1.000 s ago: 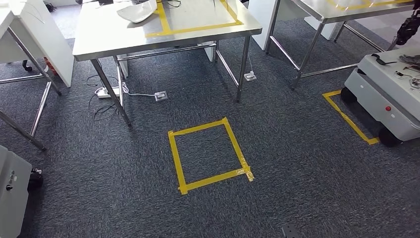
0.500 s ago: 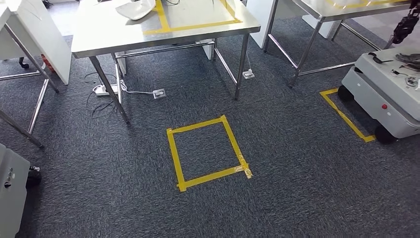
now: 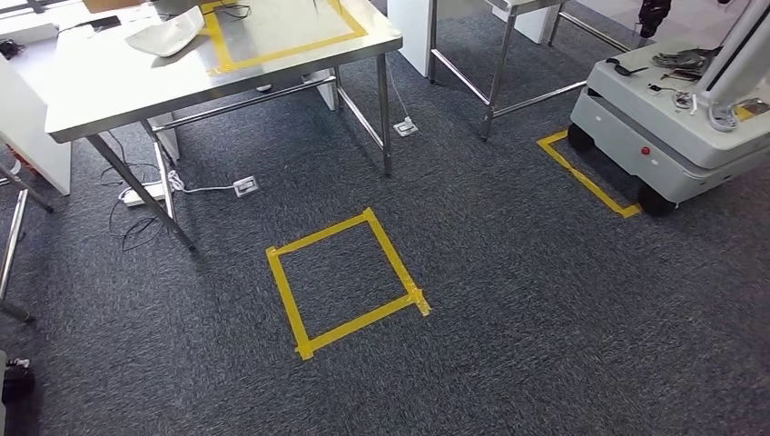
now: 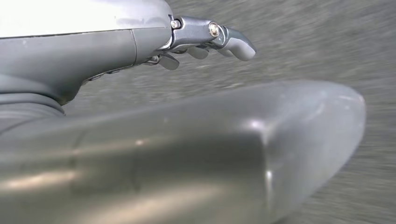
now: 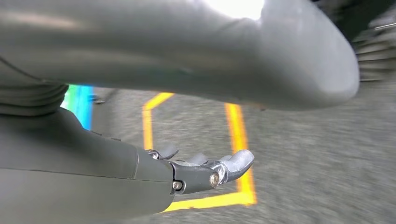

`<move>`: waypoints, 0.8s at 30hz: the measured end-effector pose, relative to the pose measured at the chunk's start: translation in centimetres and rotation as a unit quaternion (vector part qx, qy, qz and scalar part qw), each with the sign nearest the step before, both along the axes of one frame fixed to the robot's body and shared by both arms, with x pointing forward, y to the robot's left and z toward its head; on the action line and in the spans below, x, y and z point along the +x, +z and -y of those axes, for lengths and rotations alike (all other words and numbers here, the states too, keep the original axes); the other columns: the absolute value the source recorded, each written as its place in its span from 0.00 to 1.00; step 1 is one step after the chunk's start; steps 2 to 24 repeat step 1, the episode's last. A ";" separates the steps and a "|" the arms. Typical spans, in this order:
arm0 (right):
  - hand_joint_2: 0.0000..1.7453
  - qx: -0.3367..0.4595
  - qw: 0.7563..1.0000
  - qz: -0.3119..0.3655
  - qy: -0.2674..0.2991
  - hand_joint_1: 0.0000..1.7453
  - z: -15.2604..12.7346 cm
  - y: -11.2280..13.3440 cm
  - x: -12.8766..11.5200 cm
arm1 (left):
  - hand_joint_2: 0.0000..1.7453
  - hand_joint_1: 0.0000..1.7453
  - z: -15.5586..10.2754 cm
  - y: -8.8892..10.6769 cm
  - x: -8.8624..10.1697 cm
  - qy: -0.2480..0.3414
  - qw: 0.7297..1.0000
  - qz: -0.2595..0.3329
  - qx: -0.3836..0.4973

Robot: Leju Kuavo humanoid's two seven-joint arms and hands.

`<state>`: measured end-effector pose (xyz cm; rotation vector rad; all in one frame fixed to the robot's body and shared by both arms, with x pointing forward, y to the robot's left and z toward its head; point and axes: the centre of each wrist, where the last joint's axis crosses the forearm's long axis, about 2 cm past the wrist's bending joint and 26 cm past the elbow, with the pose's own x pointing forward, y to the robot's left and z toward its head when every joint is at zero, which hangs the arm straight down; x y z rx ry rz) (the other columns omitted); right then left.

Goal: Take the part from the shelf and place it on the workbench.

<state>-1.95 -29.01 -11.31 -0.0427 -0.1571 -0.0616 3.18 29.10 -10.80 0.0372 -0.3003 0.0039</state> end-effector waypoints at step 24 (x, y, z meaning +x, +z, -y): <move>0.00 0.000 1.000 0.008 0.000 0.00 0.0 0.0 0.6 | 0.00 0.00 0.0 -0.1 -0.7 0.001 1.000 -0.009 -0.001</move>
